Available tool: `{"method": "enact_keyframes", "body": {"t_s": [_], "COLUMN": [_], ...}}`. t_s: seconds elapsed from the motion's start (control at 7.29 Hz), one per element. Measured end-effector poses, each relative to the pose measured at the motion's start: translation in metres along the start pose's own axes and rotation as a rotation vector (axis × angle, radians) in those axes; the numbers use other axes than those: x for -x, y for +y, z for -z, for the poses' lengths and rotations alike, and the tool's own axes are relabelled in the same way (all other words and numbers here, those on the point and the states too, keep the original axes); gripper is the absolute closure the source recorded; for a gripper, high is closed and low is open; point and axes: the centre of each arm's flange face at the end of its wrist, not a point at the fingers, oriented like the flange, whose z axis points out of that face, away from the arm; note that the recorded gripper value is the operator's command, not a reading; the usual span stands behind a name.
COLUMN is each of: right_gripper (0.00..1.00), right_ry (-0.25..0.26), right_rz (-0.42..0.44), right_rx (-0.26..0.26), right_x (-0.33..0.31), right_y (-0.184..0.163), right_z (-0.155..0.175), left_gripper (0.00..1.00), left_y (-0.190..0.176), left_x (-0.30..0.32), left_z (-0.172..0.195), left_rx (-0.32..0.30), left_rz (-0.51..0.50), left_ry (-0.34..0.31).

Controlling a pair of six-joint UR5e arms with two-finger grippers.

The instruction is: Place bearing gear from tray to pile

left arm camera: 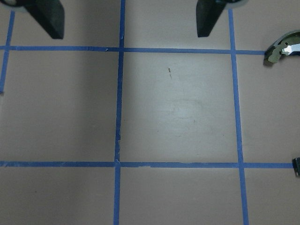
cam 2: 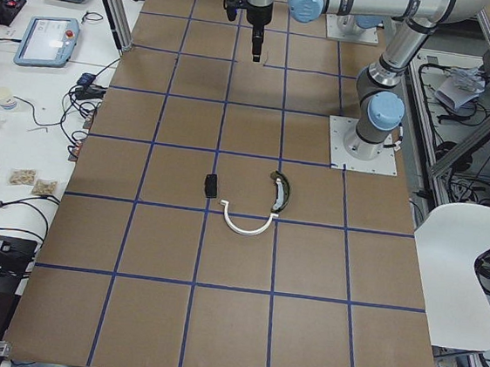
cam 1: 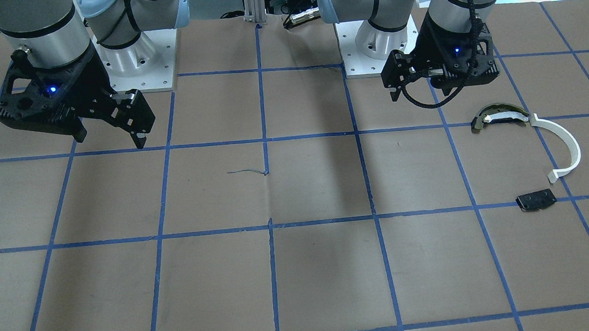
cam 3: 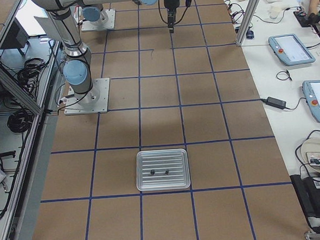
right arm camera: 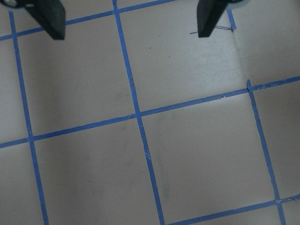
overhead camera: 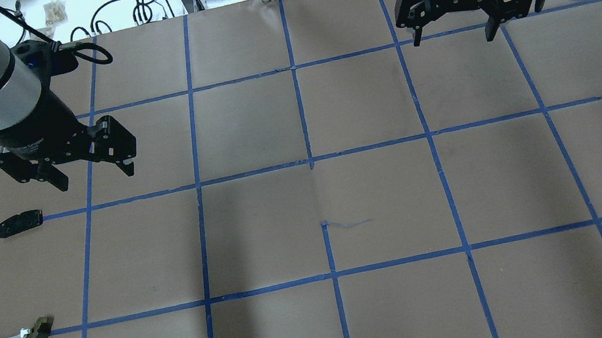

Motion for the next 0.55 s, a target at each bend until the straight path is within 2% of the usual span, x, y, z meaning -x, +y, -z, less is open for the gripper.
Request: {"method": "enact_keyframes", "body": {"t_s": [0.55], "right_gripper": [0.00], "right_ry": [0.007], "right_rz": [0.006], "right_rx": [0.000], "right_x": [-0.0069], "right_y": [-0.0035], "right_z": [-0.0008], "left_gripper": [0.00], "left_y": [-0.0002], "left_x": [0.0000], "left_z": [-0.0003], "left_rx": [0.001], "left_rz": [0.000], "left_ry": [0.000]}}
